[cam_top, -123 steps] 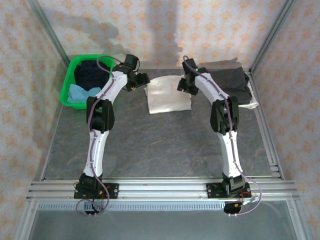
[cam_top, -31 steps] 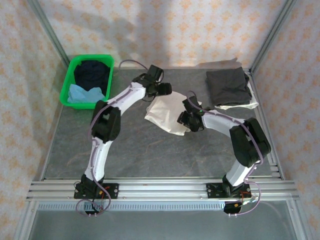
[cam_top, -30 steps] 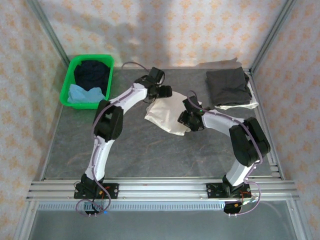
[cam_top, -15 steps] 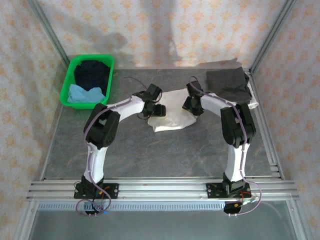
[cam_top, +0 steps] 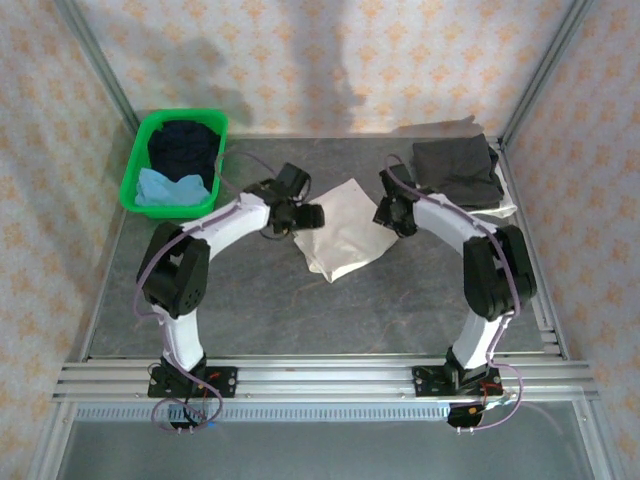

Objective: Fold and stack the t-shirts

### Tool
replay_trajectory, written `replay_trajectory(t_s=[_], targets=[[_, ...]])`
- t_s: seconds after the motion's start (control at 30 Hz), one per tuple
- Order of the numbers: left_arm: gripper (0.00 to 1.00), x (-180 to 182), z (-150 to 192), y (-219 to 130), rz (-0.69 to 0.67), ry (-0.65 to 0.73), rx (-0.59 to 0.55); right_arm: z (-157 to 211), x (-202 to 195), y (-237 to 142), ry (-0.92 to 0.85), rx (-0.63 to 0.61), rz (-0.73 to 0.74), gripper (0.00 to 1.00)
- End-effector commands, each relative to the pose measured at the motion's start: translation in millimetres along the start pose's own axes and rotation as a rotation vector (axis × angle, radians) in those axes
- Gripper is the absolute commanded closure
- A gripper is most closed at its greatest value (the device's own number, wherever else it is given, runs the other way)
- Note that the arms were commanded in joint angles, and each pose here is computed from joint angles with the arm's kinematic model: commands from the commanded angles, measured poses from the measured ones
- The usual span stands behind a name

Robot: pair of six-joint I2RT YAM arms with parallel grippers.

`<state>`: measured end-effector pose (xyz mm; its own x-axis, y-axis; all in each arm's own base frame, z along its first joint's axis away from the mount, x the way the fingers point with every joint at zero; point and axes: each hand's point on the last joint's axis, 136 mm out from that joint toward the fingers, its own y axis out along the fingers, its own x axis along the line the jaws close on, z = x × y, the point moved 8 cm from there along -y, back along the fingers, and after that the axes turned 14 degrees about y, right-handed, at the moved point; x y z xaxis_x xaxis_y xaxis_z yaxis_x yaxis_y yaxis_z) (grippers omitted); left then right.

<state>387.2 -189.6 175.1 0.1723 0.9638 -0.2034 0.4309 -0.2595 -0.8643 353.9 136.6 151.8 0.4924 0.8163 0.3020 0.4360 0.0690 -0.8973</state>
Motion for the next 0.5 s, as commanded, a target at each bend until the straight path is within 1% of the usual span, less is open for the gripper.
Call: replay_trajectory(t_s=[0.0, 0.07, 0.13, 0.23, 0.37, 0.4, 0.47], targets=[[0.21, 16.0, -25.0, 9.1, -0.063, 0.043, 0.009, 42.3, 16.2, 6.5, 0.000, 0.083, -0.096, 0.47], [0.21, 22.2, -37.5, 26.5, -0.069, 0.041, 0.041, 57.9, 16.1, 14.7, 0.021, 0.138, -0.115, 0.48], [0.21, 24.5, -48.8, 42.1, -0.075, 0.052, 0.056, 68.5, 12.3, 18.5, 0.032, 0.159, -0.110, 0.48], [0.21, 24.7, -57.4, 64.8, -0.055, 0.061, 0.081, 71.6, 1.6, 15.5, 0.054, 0.139, -0.076, 0.45], [0.21, 19.9, -61.5, 88.0, 0.006, 0.070, 0.108, 73.6, -12.5, 7.3, 0.090, 0.112, -0.043, 0.38], [0.21, 18.7, -59.4, 92.9, 0.027, 0.068, 0.121, 74.5, -16.7, 7.2, 0.105, 0.097, -0.044, 0.36], [0.22, 19.8, -55.5, 97.2, 0.080, 0.041, 0.131, 78.4, -19.1, 11.3, 0.140, 0.098, -0.091, 0.34]])
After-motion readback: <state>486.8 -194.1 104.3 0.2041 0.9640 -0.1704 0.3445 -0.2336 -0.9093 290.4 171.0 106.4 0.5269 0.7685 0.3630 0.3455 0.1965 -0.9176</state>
